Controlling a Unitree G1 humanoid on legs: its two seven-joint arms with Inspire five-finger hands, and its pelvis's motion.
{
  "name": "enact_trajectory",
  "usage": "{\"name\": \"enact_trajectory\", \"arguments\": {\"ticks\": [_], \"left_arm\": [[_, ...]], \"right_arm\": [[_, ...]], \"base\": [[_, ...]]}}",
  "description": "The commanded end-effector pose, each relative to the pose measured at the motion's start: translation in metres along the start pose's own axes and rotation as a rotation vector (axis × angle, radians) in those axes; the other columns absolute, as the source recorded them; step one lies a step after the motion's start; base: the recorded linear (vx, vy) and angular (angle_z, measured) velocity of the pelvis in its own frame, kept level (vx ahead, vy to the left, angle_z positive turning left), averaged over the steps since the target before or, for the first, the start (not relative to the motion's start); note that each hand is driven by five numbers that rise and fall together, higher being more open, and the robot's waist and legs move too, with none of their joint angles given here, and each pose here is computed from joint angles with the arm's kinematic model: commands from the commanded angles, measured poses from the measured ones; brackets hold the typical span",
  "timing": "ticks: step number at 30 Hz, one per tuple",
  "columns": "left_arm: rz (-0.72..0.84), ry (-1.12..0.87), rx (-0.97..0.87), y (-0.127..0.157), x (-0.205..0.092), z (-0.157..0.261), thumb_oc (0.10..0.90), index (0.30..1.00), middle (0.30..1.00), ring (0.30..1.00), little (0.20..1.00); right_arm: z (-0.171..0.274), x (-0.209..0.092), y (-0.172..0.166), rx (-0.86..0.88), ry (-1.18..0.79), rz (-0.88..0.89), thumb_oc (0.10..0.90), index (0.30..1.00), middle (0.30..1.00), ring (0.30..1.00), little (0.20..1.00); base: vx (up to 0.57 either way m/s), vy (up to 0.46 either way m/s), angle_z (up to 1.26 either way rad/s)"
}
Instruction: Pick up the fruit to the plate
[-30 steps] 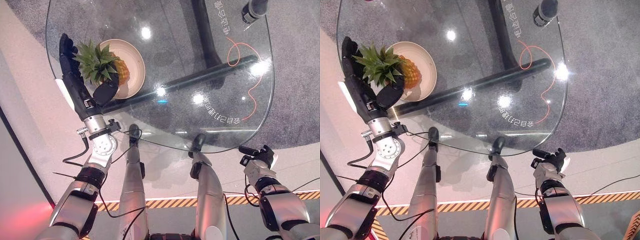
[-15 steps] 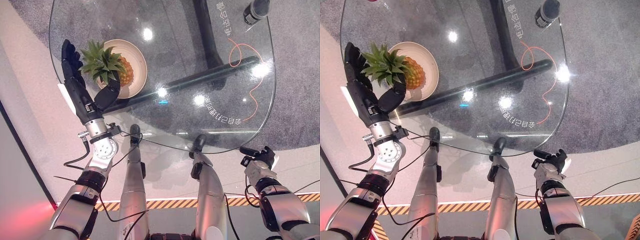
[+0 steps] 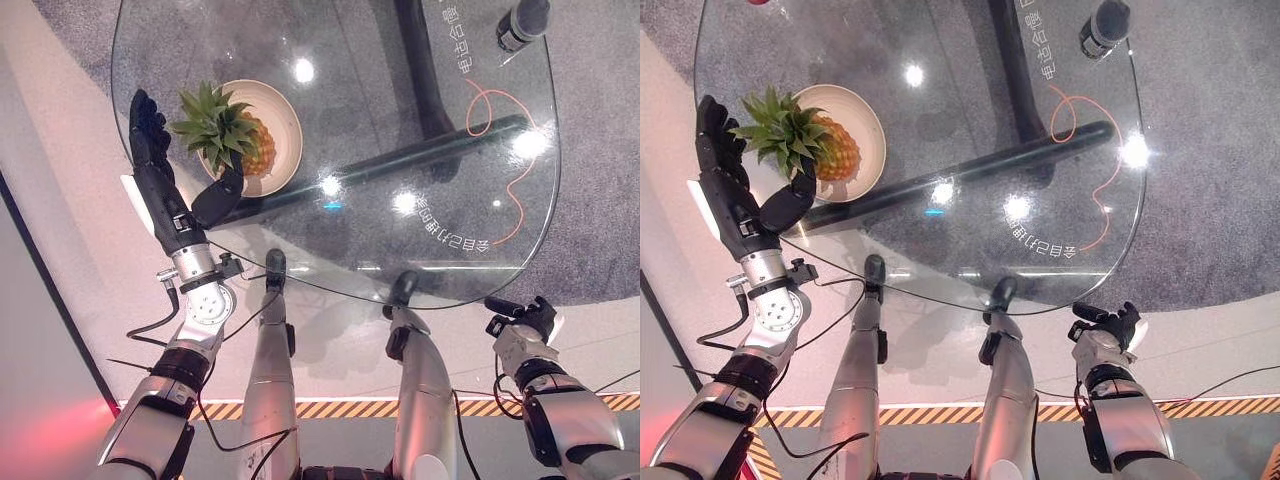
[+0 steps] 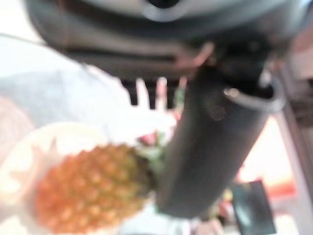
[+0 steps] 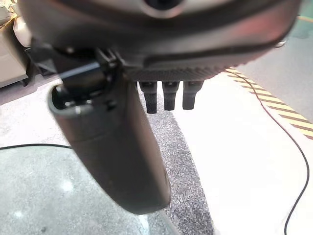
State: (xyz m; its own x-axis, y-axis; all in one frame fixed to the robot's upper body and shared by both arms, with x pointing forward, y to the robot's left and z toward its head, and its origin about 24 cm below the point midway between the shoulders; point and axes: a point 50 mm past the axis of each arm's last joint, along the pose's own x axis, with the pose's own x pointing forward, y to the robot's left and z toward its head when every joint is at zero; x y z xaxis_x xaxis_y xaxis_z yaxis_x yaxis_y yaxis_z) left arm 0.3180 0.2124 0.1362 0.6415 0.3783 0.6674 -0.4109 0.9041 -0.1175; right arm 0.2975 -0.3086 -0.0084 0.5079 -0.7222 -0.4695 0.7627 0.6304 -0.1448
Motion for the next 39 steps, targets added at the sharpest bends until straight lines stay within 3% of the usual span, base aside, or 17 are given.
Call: {"name": "enact_trajectory", "arguments": {"ticks": [1,18,25,27,30,31,34,39], "left_arm": [[0.010,-0.112,-0.095,-0.004,0.010,0.021,0.800,0.900,0.900,0.900,0.900],[0.053,0.101,0.120,0.029,-0.011,-0.018,0.800,0.900,0.900,0.900,0.900],[0.012,0.262,0.330,0.052,-0.036,-0.044,0.800,0.900,0.900,0.900,0.900],[-0.020,0.424,0.459,0.072,-0.055,-0.064,0.800,0.900,0.900,0.900,0.900],[-0.069,0.634,0.488,0.092,-0.079,-0.083,0.800,0.900,0.900,0.900,0.900],[-0.070,0.669,0.475,0.095,-0.083,-0.085,0.800,0.900,0.900,0.900,0.900],[-0.034,1.024,0.289,0.127,-0.137,-0.102,0.800,0.900,0.900,0.900,0.900],[-0.055,1.301,0.225,0.154,-0.202,-0.103,0.800,0.900,0.900,0.900,0.900]], "right_arm": [[-0.005,0.014,-0.046,-0.031,0.006,-0.142,0.800,0.900,0.900,0.900,0.900],[-0.016,0.016,-0.062,-0.036,0.023,-0.163,0.800,0.900,0.900,0.900,0.900],[-0.033,0.015,-0.070,-0.069,0.057,-0.164,0.800,0.900,0.900,0.900,0.900],[-0.049,0.012,-0.072,-0.115,0.090,-0.144,0.800,0.900,0.900,0.900,0.900],[-0.064,0.007,-0.068,-0.156,0.126,-0.103,0.800,0.900,0.900,0.900,0.900],[-0.068,0.006,-0.069,-0.161,0.132,-0.097,0.800,0.900,0.900,0.900,0.900],[-0.101,-0.002,-0.082,-0.240,0.195,-0.015,0.800,0.900,0.900,0.900,0.900],[-0.150,-0.019,-0.105,-0.368,0.326,0.074,0.800,0.900,0.900,0.900,0.900]], "base": [[0.00,-0.001,0.04],[0.00,0.000,0.00],[0.00,0.000,-0.01],[0.05,0.014,-0.02],[0.05,0.024,-0.07],[0.15,0.042,-0.12],[0.18,0.045,-0.08],[0.24,0.060,-0.11]]}}
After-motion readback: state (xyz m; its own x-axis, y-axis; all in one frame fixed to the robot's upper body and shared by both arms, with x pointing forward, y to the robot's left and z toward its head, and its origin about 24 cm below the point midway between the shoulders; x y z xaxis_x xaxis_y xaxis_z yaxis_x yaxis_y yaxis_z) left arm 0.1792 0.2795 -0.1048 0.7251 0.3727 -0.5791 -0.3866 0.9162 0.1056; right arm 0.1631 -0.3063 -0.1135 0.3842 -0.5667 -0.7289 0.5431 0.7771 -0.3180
